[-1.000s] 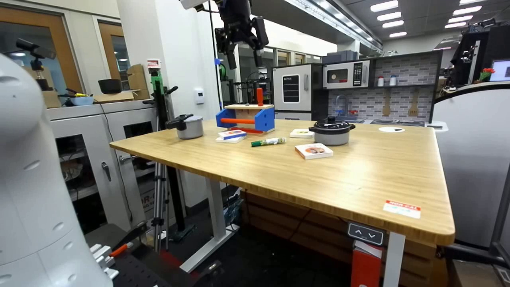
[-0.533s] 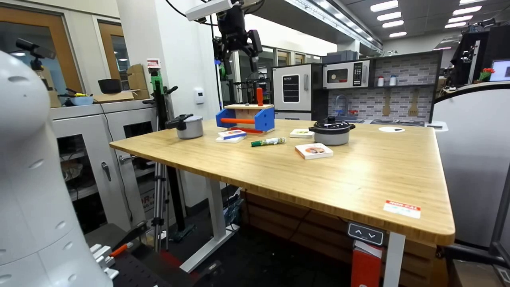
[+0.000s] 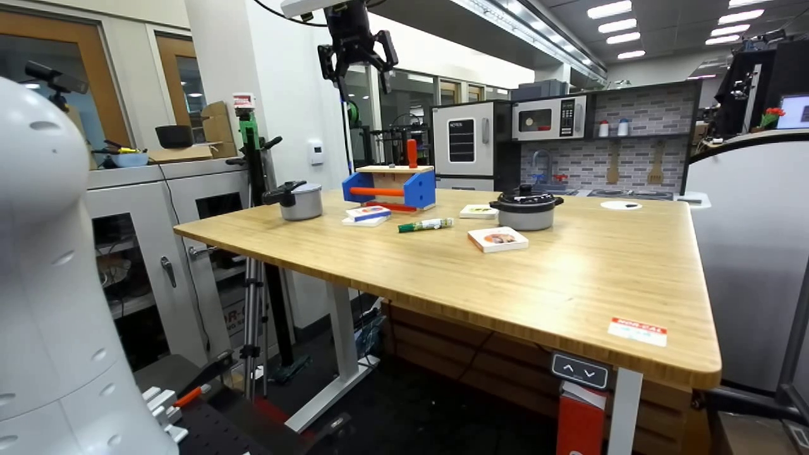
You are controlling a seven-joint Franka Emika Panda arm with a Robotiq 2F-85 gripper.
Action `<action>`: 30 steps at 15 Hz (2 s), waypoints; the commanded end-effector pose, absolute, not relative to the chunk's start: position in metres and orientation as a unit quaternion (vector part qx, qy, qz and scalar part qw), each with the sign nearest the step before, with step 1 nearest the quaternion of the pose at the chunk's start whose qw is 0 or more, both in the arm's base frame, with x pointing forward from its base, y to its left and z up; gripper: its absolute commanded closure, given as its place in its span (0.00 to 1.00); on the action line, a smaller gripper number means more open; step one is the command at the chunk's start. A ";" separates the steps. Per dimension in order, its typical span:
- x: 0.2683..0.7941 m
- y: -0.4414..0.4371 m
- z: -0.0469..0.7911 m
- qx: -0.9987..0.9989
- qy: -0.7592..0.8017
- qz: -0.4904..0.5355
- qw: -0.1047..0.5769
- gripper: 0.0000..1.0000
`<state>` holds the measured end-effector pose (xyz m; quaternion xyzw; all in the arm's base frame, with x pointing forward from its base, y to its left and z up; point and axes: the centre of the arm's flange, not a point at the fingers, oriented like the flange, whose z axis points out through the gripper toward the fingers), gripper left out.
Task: Move the gray pot to the right
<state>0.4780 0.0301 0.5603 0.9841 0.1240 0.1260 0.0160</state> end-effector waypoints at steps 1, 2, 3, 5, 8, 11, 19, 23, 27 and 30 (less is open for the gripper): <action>0.471 0.032 0.576 0.982 0.145 0.122 -0.002 0.00; 0.469 0.034 0.579 0.981 0.150 0.124 -0.004 0.00; 0.469 0.037 0.580 0.980 0.158 0.124 -0.006 0.00; 0.470 0.047 0.580 0.976 0.181 0.117 -0.011 0.00; 0.469 0.072 0.574 0.968 0.232 0.097 -0.024 0.00; 0.466 0.095 0.571 0.958 0.272 0.080 -0.027 0.00; 0.463 0.135 0.559 0.949 0.301 0.086 -0.018 0.00; 0.471 0.136 0.557 0.950 0.300 0.084 -0.018 0.00; 0.471 0.136 0.558 0.950 0.300 0.085 -0.018 0.00; 0.464 0.137 0.558 0.967 0.252 0.025 0.003 0.00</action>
